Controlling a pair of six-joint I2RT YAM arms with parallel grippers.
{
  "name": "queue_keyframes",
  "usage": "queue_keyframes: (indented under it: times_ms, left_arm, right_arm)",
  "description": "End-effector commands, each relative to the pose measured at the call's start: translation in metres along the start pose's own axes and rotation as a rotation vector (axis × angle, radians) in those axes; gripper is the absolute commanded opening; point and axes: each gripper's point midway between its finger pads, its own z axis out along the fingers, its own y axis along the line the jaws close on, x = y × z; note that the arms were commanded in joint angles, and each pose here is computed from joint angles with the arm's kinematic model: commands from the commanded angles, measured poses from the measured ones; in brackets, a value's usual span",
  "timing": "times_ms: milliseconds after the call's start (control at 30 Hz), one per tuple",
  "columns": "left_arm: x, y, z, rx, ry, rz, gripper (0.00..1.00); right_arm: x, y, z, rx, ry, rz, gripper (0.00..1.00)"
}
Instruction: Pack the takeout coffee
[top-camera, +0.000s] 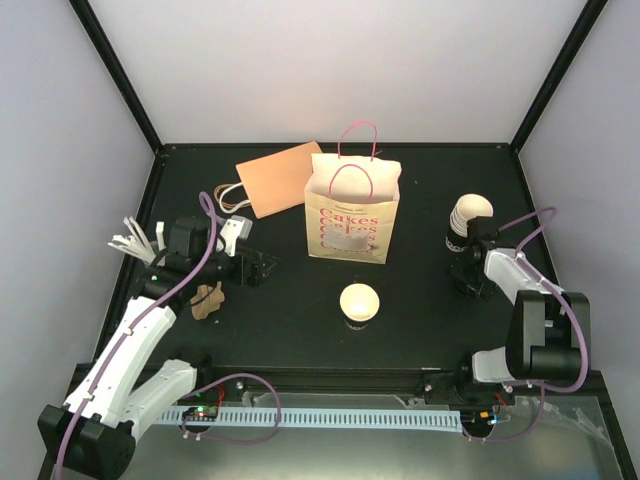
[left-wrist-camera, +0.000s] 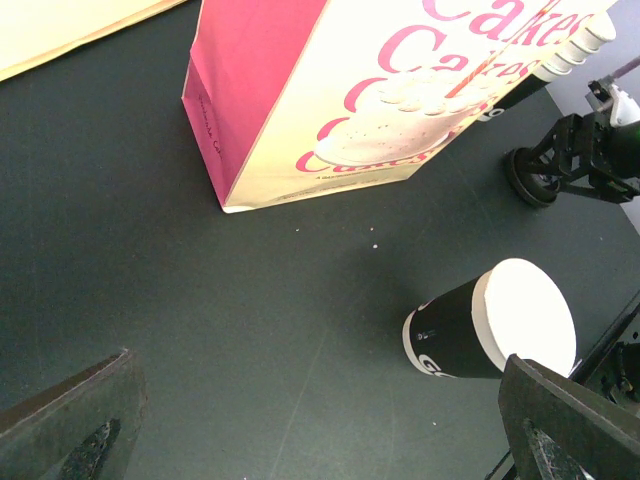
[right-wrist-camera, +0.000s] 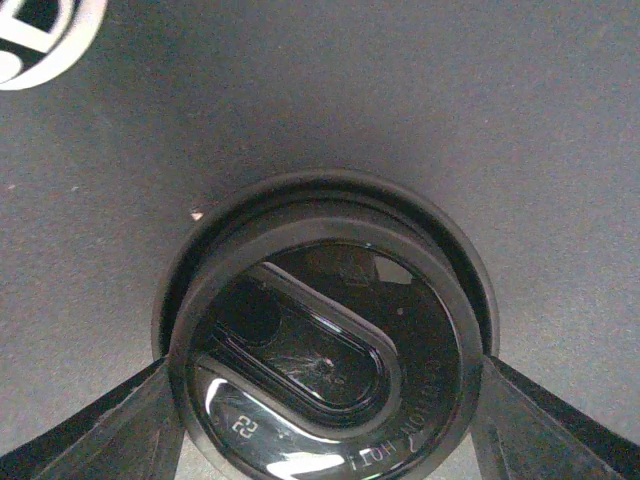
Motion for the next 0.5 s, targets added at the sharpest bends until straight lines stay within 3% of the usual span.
queue_keyframes:
  times_ms: [0, 167, 467]
  left_arm:
    - [-0.005, -0.004, -0.002, 0.013, -0.024, 0.030, 0.99]
    - [-0.005, -0.004, -0.003, 0.012, -0.025, 0.029, 0.99]
    - [-0.005, -0.004, -0.002, 0.014, -0.020, 0.019, 0.99]
  right_arm:
    - [-0.011, 0.007, -0.020, -0.056, -0.040, -0.012, 0.75]
    - [0.001, 0.023, -0.040, -0.151, -0.024, -0.060, 0.75]
    - [0.046, 0.080, -0.103, -0.301, -0.021, -0.286, 0.74]
